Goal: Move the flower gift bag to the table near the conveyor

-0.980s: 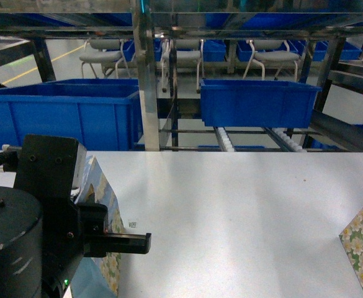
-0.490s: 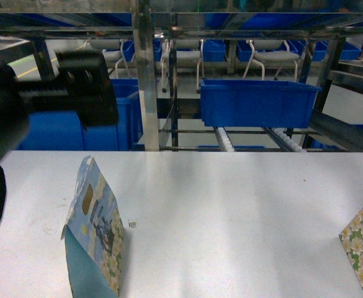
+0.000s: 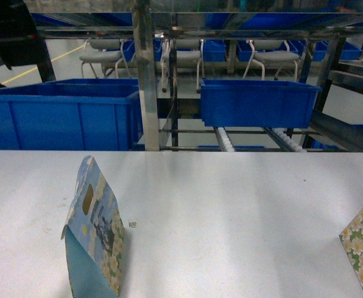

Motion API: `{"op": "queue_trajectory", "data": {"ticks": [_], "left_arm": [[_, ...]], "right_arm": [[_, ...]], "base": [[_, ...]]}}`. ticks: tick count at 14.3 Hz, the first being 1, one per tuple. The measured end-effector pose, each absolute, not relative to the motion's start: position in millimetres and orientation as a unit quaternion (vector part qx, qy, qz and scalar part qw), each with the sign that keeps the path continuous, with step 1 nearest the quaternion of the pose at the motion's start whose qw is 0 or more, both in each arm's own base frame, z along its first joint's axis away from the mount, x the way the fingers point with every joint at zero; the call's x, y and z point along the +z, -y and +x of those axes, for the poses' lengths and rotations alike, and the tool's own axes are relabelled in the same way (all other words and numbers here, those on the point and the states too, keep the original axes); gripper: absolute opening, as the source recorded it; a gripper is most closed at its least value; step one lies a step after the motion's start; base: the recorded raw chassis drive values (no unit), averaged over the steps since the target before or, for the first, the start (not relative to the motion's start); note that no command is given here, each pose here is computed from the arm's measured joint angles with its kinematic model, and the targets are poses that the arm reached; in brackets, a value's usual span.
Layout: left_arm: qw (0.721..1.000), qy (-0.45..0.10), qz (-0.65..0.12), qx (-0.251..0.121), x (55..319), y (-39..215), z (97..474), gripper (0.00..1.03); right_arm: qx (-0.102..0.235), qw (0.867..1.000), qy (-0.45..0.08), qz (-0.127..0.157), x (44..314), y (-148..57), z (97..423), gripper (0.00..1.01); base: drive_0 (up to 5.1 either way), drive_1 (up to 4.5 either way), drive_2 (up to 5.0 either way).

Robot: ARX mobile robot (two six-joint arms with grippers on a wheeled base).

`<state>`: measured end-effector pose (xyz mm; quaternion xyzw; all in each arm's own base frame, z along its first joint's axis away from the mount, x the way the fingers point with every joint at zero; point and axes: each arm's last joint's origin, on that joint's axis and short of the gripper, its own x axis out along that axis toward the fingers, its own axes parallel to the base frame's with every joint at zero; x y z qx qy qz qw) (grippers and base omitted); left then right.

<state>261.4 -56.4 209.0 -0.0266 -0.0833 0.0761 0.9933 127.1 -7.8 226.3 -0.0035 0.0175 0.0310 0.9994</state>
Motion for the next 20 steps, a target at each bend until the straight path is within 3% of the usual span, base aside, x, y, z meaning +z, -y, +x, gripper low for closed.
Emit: {"op": "queue_trajectory", "data": {"ticks": [7,8,9,14,15,20], "left_arm": [[0.991,0.11,-0.016,0.08,248.2,32.7,250.1,0.98],[0.997,0.055,0.0,0.047,245.3,31.5,250.5,0.91],[1.0,0.012,0.005,0.009,239.2,26.6,237.8,0.77],[1.0,-0.004,0.003,0.0,200.3,11.4,185.9,0.12],[1.0,-0.001,0.003,-0.006,198.2,5.9,180.9,0.02],[1.0,-0.004,0.0,0.005,189.2,-0.7,167.1,0.02]], "right_arm": [[0.031,0.999,-0.018,-0.004,226.3,7.8,127.1,0.98],[0.013,1.0,0.0,-0.004,227.4,3.1,126.5,0.89],[0.015,1.0,0.007,-0.005,220.5,-1.4,122.3,0.74],[0.001,1.0,0.002,-0.004,193.1,-0.1,114.0,0.08],[0.001,1.0,0.002,-0.005,190.9,-0.1,113.0,0.02],[0.001,1.0,-0.004,-0.004,182.6,0.0,110.7,0.02]], "base": [[0.0,0.0,0.0],[0.0,0.0,0.0],[0.0,0.0,0.0],[0.0,0.0,0.0],[0.0,0.0,0.0],[0.0,0.0,0.0]]}}
